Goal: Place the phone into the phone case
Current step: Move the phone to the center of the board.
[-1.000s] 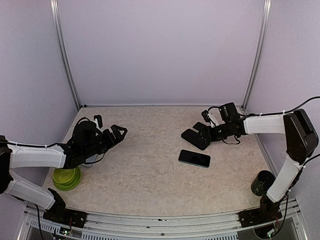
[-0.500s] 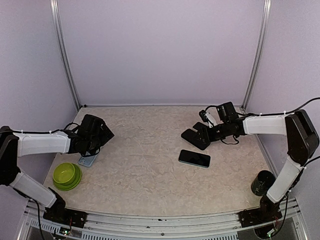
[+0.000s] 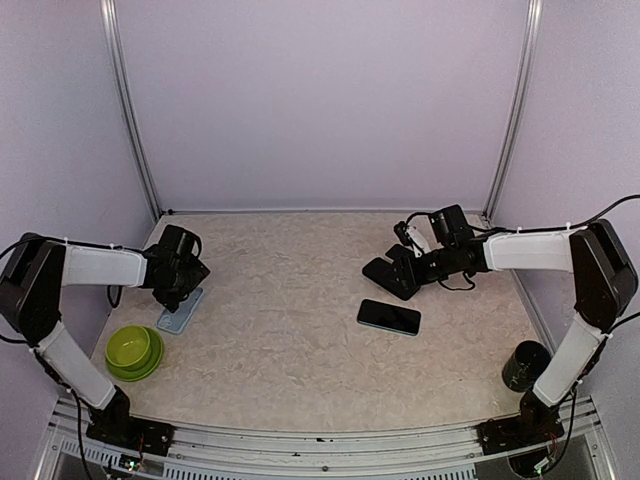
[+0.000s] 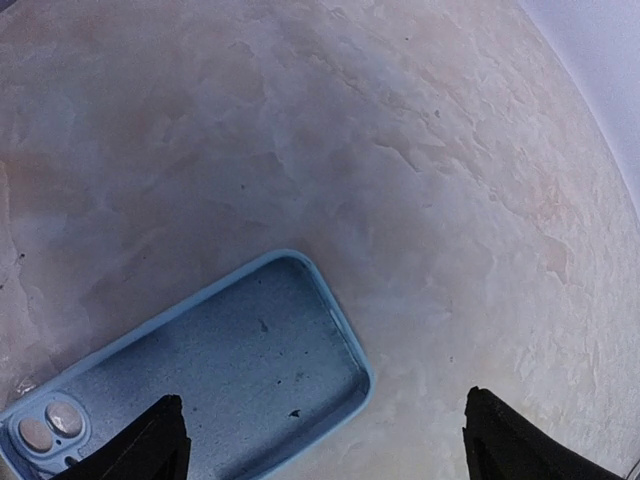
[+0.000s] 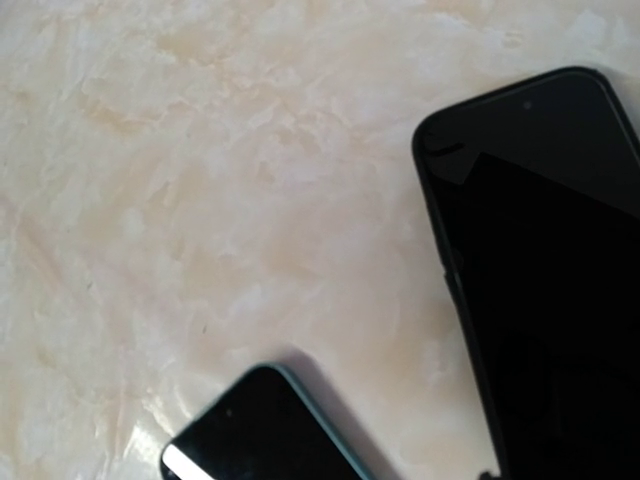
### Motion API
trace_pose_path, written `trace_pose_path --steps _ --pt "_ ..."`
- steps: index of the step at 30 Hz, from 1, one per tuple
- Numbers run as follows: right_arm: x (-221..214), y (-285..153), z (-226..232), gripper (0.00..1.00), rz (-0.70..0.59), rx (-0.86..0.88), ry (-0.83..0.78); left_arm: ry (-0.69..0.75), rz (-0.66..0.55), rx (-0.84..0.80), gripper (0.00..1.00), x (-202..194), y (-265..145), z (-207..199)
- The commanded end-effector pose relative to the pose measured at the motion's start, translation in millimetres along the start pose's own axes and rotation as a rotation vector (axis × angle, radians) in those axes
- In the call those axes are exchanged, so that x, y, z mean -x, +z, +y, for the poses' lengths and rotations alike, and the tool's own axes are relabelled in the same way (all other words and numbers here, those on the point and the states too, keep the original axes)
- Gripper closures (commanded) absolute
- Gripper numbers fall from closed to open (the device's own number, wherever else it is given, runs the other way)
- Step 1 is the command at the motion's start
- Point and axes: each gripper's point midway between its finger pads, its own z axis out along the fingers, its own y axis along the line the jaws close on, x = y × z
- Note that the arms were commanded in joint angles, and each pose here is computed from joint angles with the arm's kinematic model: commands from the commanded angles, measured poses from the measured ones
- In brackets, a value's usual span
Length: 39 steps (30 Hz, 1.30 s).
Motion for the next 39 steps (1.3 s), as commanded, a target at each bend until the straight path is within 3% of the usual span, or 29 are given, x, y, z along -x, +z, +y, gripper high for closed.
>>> trace_pose_path --steps 1,6,17,31,39 --pt "11 -3 7 0.34 -0.024 -0.001 -0.031 -0.031 0.0 0.0 0.08 13 7 -6" --pt "11 0 6 0.34 -0.02 -0.005 -0.032 -0.023 0.014 0.015 0.12 20 15 -20" --pt "10 1 2 0.34 -0.015 -0.028 -0.035 0.004 0.16 0.134 0.25 1 50 -23" --pt "14 0 0 0.35 -0.022 -0.042 -0.033 -0.01 0.207 0.156 0.38 -7 58 -16" --pt "16 -2 0 0.35 -0.031 -0.05 -0.03 -0.008 0.24 0.138 0.68 -18 61 -13"
